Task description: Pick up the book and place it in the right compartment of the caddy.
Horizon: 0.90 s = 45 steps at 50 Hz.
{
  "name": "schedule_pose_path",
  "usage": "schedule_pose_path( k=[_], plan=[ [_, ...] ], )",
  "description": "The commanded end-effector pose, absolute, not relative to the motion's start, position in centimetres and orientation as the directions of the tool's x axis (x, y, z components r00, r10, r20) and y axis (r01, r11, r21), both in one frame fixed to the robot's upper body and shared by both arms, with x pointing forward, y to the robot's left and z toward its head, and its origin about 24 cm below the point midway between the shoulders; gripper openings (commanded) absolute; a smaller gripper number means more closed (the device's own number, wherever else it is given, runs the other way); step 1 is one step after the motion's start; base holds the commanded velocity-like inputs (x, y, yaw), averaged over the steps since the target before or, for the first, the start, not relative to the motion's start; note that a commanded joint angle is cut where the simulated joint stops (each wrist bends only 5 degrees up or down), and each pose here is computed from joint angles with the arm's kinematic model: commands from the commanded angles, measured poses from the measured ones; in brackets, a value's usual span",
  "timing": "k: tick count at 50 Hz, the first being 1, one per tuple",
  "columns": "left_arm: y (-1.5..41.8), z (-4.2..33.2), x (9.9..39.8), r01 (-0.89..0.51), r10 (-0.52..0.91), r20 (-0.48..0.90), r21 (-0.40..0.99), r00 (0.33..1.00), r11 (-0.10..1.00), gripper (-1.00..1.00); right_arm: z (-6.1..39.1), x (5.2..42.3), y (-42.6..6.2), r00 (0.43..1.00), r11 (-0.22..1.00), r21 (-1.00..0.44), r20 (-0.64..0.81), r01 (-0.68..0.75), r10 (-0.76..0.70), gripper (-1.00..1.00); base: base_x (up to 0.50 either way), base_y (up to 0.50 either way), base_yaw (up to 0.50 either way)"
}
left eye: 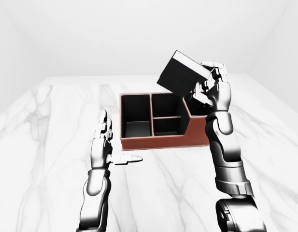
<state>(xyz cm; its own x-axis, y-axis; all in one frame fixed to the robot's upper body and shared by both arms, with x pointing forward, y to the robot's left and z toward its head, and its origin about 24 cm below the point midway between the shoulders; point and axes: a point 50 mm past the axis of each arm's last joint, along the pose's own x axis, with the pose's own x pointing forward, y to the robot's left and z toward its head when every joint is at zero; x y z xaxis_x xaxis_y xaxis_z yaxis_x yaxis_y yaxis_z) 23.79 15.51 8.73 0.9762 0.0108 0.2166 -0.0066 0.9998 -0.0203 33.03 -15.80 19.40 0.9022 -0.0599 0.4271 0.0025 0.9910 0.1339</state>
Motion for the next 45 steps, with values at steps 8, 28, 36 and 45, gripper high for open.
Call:
schedule_pose_path(
  k=[8,28,36,45],
  plan=[
    [15.5,8.7,23.9,-0.006,0.010,0.216,-0.019,0.976,1.000,1.00,20.3,33.8,-18.7,0.897,0.983,0.171,0.423,0.060,-0.129,-1.00,0.00,0.00,0.00],
    [15.5,8.6,23.8,-0.006,0.010,0.216,-0.020,0.976,1.000,1.00,19.5,34.3,-20.4,0.911,0.980,0.166,0.378,0.110,-0.166,-1.00,0.00,0.00,0.00],
    [15.5,8.7,23.8,-0.008,0.012,0.216,-0.021,0.976,1.000,1.00,19.5,34.4,-21.2,0.911,0.978,0.164,0.370,0.130,-0.183,-1.00,0.00,0.00,0.00],
    [15.6,8.7,23.8,-0.009,0.014,0.217,-0.022,0.976,1.000,1.00,18.6,34.6,-22.0,0.923,0.977,0.151,0.332,0.153,-0.195,-1.00,0.00,0.00,0.00]
  ],
)
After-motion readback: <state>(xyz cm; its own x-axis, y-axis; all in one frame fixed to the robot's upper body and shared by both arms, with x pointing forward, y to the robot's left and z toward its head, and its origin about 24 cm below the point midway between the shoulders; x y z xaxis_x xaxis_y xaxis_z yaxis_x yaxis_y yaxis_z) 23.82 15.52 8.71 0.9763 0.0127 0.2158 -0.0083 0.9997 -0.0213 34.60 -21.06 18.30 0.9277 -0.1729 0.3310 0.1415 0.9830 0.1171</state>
